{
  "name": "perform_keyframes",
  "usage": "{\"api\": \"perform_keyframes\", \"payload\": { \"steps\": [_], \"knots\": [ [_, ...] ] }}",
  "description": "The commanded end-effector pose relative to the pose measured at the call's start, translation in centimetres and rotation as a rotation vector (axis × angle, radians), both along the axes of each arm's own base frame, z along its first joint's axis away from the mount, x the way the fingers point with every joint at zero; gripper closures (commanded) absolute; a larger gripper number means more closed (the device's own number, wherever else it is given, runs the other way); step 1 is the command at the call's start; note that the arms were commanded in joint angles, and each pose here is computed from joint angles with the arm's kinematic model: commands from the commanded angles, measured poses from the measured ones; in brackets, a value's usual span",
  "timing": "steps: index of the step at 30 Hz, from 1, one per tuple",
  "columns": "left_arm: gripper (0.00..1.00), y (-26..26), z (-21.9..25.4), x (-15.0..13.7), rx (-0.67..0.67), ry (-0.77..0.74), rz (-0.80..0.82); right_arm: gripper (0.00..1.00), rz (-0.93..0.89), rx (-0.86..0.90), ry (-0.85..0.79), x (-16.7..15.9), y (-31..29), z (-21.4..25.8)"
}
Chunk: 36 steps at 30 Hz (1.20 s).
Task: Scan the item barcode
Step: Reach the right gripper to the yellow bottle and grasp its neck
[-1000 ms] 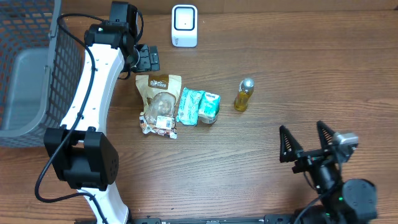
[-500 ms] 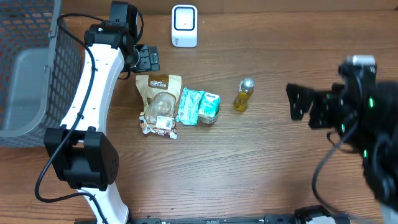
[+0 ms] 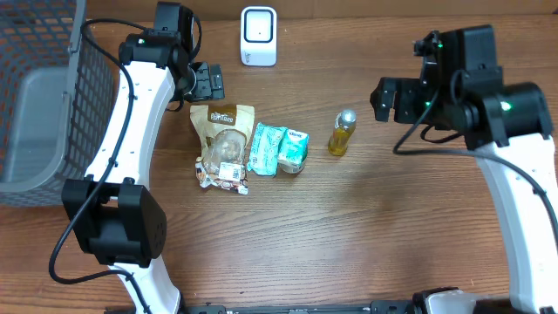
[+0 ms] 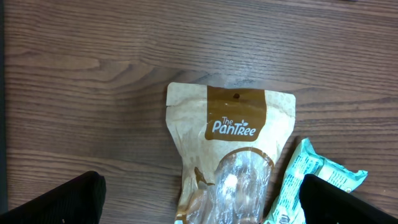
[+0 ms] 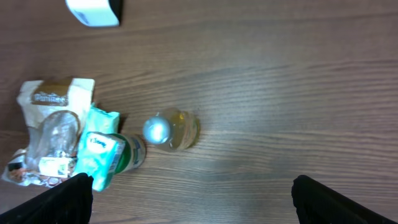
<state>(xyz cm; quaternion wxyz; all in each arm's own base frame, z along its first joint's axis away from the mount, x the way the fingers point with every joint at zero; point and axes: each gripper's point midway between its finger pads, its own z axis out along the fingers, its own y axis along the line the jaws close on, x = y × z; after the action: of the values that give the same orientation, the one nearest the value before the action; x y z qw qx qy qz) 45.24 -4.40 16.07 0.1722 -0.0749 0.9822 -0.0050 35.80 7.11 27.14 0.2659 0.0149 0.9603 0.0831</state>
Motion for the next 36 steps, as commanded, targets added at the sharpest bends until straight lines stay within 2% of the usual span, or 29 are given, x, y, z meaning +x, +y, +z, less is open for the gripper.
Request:
{"api": "perform_keyframes", "payload": {
  "steps": [1,11,26,36],
  "knots": [
    [0.00,-0.3,1.1,0.2,-0.010,-0.030,0.009,0.00,-0.030,0.020,0.010,0.9,0.3,-0.3],
    [0.00,-0.3,1.1,0.2,-0.010,-0.030,0.009,0.00,-0.172,0.083,0.098,2.8,0.5,-3.4],
    [0.00,-0.4,1.1,0.2,-0.010,-0.031,0.007,0.00,-0.124,-0.019,0.221,4.1,4.2,-9.7],
    [0.00,-0.4,1.1,0.2,-0.010,-0.031,0.008,0.00,-0.130,-0.080,0.239,3.7,5.1,-11.7]
  ]
}}
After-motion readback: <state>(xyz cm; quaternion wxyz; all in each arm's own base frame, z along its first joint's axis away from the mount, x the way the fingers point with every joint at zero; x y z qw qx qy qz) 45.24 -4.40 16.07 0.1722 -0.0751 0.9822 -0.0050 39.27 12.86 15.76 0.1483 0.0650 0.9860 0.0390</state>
